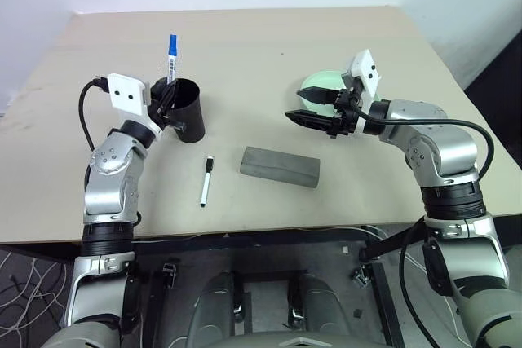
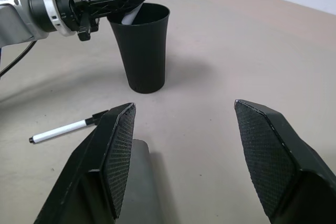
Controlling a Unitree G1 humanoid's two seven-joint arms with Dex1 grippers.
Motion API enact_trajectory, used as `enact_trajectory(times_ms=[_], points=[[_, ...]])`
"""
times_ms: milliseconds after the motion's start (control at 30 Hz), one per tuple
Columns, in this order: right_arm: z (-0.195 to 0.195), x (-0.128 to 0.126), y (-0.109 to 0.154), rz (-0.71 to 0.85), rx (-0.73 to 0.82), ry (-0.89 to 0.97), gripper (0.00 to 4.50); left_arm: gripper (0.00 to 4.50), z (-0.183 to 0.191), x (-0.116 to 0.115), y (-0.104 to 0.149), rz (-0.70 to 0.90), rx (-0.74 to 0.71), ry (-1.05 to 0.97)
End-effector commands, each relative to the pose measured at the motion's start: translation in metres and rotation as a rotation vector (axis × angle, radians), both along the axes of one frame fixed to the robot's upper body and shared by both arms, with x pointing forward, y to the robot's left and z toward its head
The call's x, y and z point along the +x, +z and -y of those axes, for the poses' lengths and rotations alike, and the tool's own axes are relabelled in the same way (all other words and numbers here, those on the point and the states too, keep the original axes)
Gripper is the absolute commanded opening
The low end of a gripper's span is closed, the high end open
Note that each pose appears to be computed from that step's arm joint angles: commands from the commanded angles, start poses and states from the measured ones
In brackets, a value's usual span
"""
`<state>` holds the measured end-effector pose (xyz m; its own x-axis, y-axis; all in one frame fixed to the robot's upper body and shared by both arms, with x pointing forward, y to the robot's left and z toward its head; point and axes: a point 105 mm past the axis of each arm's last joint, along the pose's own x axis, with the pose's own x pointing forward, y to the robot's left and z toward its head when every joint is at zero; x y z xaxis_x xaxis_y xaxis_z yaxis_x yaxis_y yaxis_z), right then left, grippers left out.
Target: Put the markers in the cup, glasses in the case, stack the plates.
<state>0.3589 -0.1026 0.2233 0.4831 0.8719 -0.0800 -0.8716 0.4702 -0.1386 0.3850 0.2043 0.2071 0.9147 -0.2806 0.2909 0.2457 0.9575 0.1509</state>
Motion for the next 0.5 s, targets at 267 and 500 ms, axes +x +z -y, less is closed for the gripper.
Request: enact_trajectory(times_ms=[267,500], points=[[0.0037,-0.0032,0.0105,0.054,-0.002,-0.011,3.19,0.29,0.0017,0.0004,-0.0023,-0.011,-0.007,-0.009],[0.003,-0.0029,0.0098,0.056,-0.006,-0.011,3.19,2.27,0.0006,0.0004,-0.0016,-0.013,0.0,-0.006]])
